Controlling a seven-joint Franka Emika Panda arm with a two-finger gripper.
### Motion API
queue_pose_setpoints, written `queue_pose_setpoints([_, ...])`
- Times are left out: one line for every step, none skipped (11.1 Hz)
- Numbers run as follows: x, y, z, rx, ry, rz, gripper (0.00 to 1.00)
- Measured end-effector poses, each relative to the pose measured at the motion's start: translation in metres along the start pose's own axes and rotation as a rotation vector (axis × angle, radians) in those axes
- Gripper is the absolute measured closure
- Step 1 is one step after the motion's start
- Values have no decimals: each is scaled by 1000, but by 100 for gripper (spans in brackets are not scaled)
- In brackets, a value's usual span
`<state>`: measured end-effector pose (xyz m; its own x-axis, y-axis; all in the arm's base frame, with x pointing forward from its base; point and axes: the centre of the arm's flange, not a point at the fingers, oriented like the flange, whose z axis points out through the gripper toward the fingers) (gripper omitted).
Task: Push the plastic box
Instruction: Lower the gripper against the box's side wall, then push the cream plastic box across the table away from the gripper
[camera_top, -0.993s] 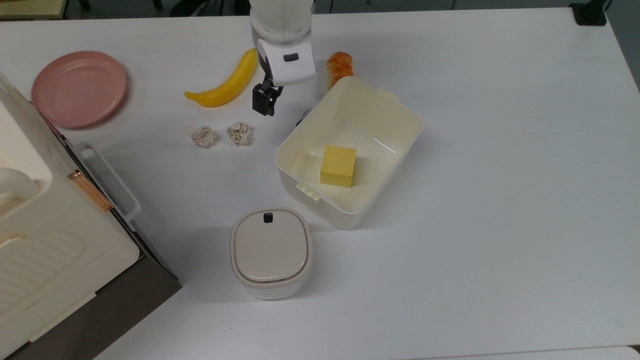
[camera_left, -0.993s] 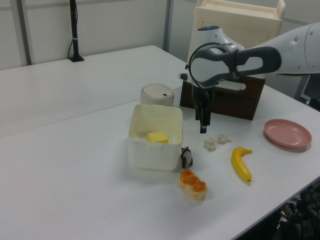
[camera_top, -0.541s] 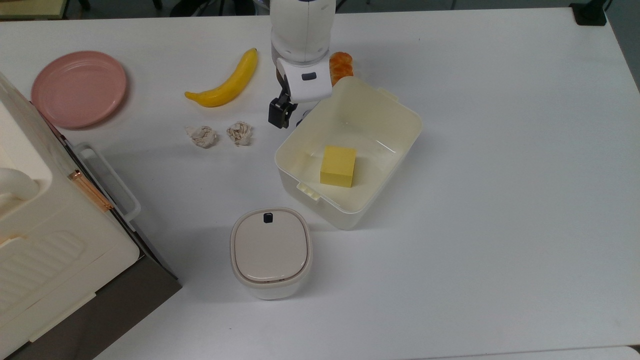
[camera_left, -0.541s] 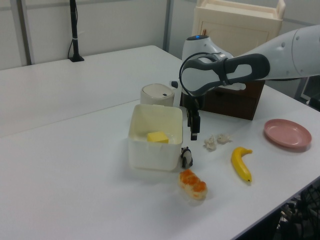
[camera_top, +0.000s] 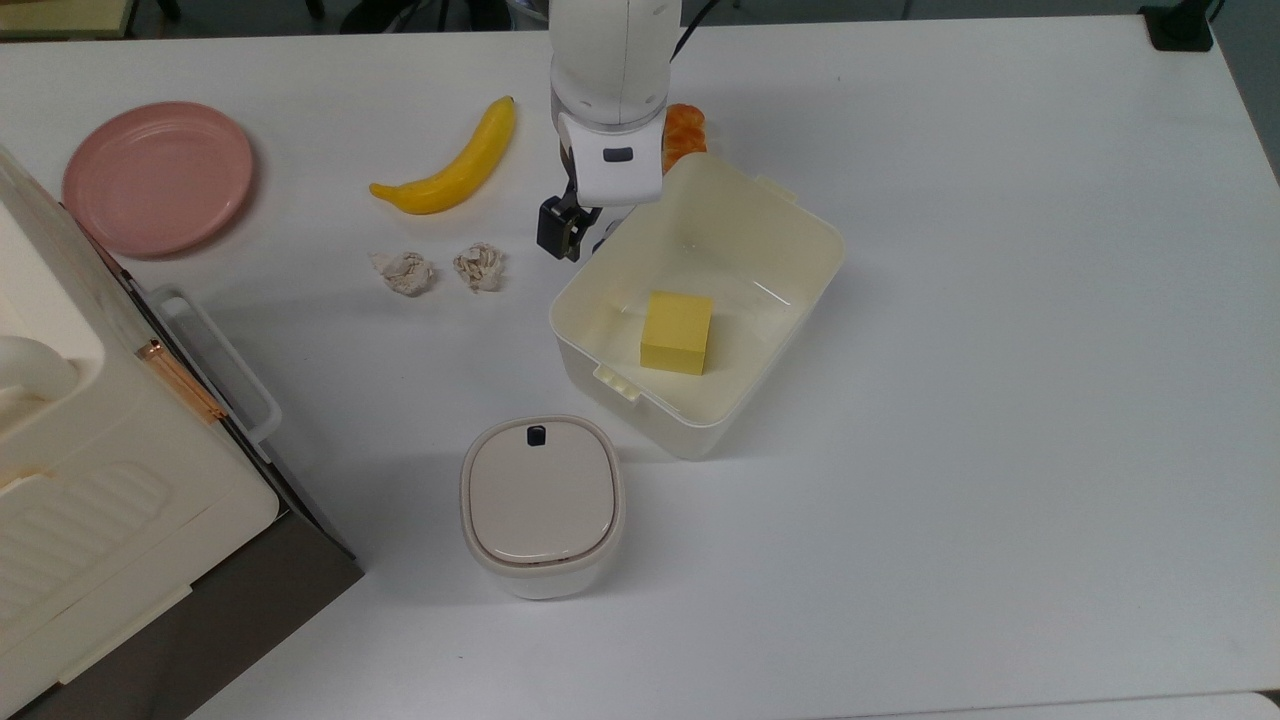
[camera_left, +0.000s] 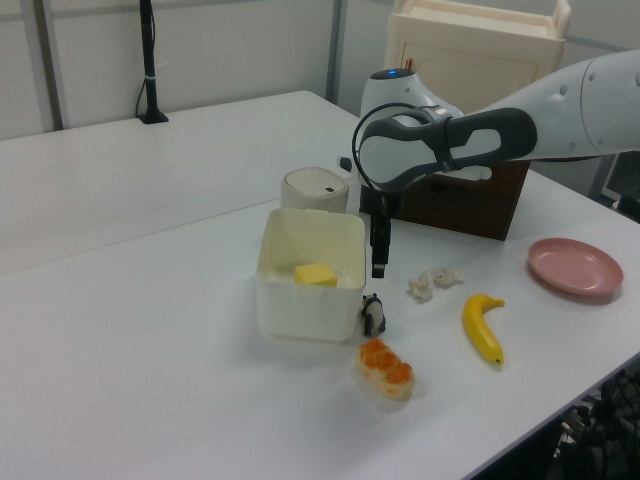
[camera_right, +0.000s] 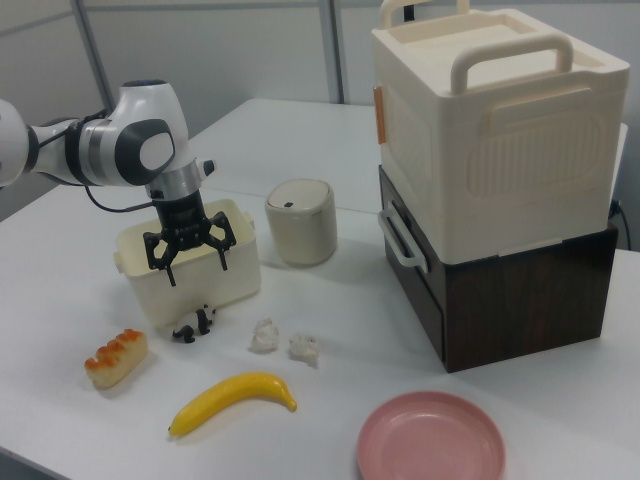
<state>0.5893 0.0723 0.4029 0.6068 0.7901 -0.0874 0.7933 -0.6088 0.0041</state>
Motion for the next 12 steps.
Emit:
queue_pose_setpoints([1, 0, 2, 2, -2, 2, 0])
queue_pose_setpoints([3, 1, 4, 4, -4, 6, 0])
queue_pose_setpoints([4, 2, 7, 6, -6, 12, 0])
queue_pose_setpoints([6, 4, 8, 6, -7, 15, 0])
queue_pose_setpoints([7, 5, 7, 4, -4, 21, 0])
queue_pose_setpoints([10, 7, 6, 1, -1, 26, 0])
queue_pose_setpoints([11, 9, 5, -1, 1, 29, 0])
queue_pose_setpoints([13, 10, 6, -1, 2, 36, 0])
queue_pose_setpoints([13, 11, 7, -1, 1, 45, 0])
queue_pose_setpoints([14, 11, 8, 1, 0, 55, 0])
queue_pose_setpoints([15, 11, 9, 2, -2, 66, 0])
queue_pose_setpoints([20, 10, 8, -10, 14, 70, 0])
